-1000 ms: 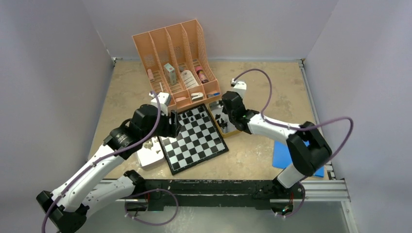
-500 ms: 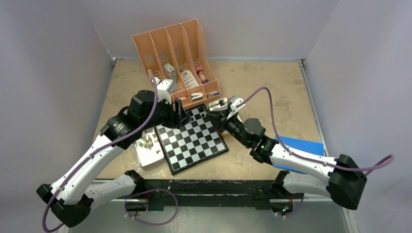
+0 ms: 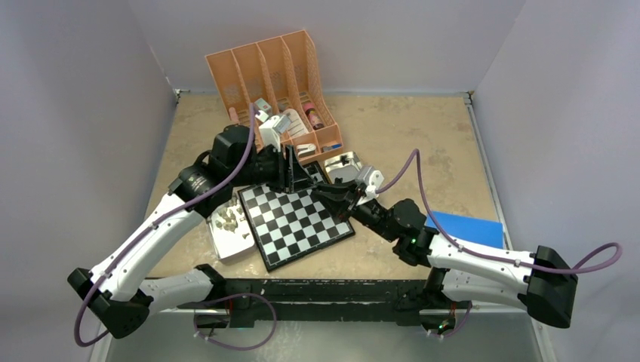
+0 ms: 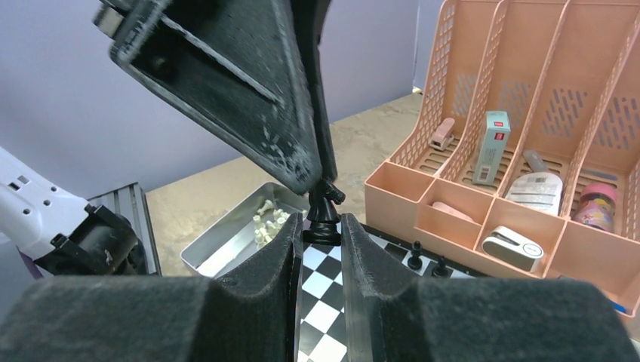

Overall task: Set up the chess pieces on the board
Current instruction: Place the chess piece on the chessboard.

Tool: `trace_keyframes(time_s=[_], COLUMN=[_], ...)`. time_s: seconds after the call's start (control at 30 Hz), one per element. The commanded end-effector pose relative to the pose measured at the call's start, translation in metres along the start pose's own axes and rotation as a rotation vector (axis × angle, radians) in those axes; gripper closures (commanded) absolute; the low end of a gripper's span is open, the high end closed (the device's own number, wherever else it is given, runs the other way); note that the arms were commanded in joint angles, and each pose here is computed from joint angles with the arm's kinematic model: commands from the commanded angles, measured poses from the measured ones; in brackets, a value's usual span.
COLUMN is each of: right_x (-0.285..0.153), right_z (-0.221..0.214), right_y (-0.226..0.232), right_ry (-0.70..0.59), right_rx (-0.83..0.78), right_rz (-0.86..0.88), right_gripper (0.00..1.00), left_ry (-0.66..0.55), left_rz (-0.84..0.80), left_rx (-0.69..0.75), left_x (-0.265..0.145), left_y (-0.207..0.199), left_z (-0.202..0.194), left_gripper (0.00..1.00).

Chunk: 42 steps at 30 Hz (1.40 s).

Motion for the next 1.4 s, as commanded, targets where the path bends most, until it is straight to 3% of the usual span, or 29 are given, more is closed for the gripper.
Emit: trace_keyframes(time_s=[0.0, 0.73, 1.07, 1.37], right_x=[0.0010, -0.0021, -0.0028, -0.0031], right_z=[0.0182, 0.0172, 0.0164, 0.0167], right_y=[0.0100, 0.0093, 0.0112, 0.0112], right_ry=[-0.084, -0.090, -0.086, -0.086], right_rx=[-0.023, -0.020, -0.024, -0.024], right_rz=[0.055, 0.045, 0.068, 0.068], right_gripper=[0.85, 0.84, 0.85, 0.85], left_ry=[-0.007, -0.018, -0.028, -0.011], left_rz=[-0.091, -0.127, -0.084, -0.094], left_rx=[0.001, 0.022, 0.017, 0.014], left_x=[0.0025, 0.0019, 0.0040, 0.0075], left_y=[-0.0113, -0.0116, -0.0071, -0.0059], left_z=[0.0089, 0.0037, 0.0043, 0.0021], left_gripper=[0.62, 0.89, 0.78, 0.79])
Point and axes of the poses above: each gripper's point midway between its finger pads, its own x axis out along the fingers, its own y axis along the line the jaws close on, z = x × y, the point moved 8 cm from there along -x, back along the fingers, and after that the axes turned 11 degrees about x, right-handed, at the moved point
